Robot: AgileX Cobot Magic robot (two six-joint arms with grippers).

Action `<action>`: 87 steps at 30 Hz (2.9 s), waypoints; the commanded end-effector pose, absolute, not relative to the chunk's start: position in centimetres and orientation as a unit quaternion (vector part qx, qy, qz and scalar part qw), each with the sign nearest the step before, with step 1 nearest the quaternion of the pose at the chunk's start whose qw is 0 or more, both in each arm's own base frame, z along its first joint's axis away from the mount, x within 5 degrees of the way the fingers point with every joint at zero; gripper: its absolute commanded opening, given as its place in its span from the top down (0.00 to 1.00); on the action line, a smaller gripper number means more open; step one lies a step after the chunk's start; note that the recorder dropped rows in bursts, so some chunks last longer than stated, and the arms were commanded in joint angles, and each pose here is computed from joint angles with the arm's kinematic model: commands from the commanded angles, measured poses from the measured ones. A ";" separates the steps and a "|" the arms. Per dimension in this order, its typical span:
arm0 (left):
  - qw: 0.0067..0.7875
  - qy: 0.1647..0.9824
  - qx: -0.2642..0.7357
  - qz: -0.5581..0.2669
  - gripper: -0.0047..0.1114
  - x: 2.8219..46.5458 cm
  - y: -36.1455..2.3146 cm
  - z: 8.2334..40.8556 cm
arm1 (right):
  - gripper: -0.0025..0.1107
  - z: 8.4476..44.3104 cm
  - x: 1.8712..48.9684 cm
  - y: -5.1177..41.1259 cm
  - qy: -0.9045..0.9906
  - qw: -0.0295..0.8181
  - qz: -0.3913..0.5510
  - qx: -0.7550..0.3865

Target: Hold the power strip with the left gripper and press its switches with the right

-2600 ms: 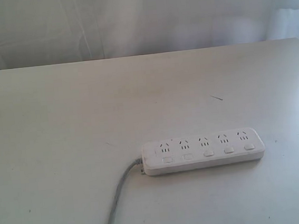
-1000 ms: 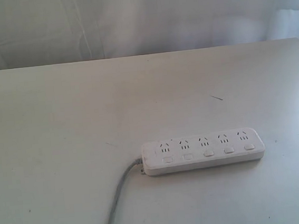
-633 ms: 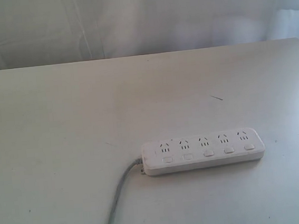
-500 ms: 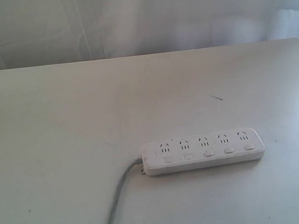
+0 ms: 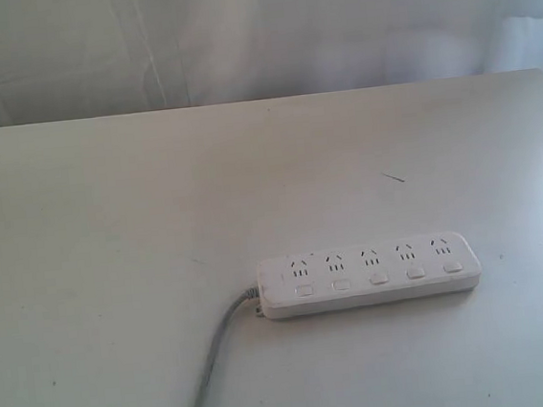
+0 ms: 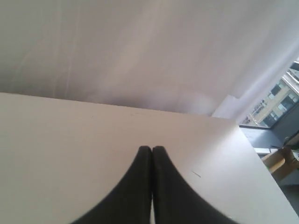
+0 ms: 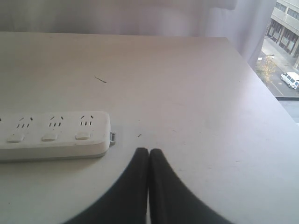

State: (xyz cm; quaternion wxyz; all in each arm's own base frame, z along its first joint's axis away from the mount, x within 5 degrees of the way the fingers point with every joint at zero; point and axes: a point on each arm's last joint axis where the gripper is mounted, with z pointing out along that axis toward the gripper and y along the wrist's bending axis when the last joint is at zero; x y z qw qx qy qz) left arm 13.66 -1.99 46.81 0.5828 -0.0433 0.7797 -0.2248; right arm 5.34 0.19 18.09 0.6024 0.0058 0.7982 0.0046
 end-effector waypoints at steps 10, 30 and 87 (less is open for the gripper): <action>0.657 0.709 -0.187 -0.175 0.96 15.0 0.2 42.6 | 0.98 18.2 5.3 0.1 0.793 0.609 0.006 0.012; 0.657 0.644 0.378 0.106 0.96 21.4 -11.9 40.5 | 0.98 18.2 5.3 0.1 0.793 0.609 0.008 0.015; 0.193 0.680 0.700 -0.099 0.23 24.7 -24.5 30.4 | 0.98 18.2 5.3 0.1 0.793 0.609 0.008 0.015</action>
